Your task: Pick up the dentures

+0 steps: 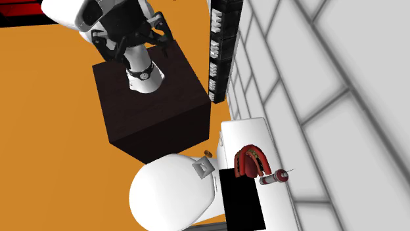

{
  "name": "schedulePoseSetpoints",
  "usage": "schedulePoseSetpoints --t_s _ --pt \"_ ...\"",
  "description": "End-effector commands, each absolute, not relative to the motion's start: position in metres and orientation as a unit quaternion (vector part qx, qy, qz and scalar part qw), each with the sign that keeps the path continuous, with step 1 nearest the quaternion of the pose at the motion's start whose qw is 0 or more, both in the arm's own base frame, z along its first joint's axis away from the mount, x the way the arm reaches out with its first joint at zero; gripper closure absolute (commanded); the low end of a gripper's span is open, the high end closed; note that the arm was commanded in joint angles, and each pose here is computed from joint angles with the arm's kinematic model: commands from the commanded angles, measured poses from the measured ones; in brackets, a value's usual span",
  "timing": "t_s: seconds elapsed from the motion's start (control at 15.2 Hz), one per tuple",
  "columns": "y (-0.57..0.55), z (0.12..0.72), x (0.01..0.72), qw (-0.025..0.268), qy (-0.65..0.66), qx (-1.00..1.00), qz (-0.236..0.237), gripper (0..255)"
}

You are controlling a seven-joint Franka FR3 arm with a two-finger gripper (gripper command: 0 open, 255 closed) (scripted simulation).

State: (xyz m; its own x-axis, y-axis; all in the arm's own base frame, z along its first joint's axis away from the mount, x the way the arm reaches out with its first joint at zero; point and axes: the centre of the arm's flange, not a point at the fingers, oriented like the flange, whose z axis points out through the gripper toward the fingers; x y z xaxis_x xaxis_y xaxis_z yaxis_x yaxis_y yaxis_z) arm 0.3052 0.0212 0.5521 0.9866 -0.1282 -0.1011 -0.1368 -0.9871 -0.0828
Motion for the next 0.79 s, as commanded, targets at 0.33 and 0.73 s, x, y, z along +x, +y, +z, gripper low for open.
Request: schedulePoseSetpoints --t_s 0.33,0.73 --pt "0.061 0.512 0.343 0.028 0.049 -0.997 0.045 0" --pt "0.109 0.461 0.387 0.007 0.027 -0.999 0.041 0"
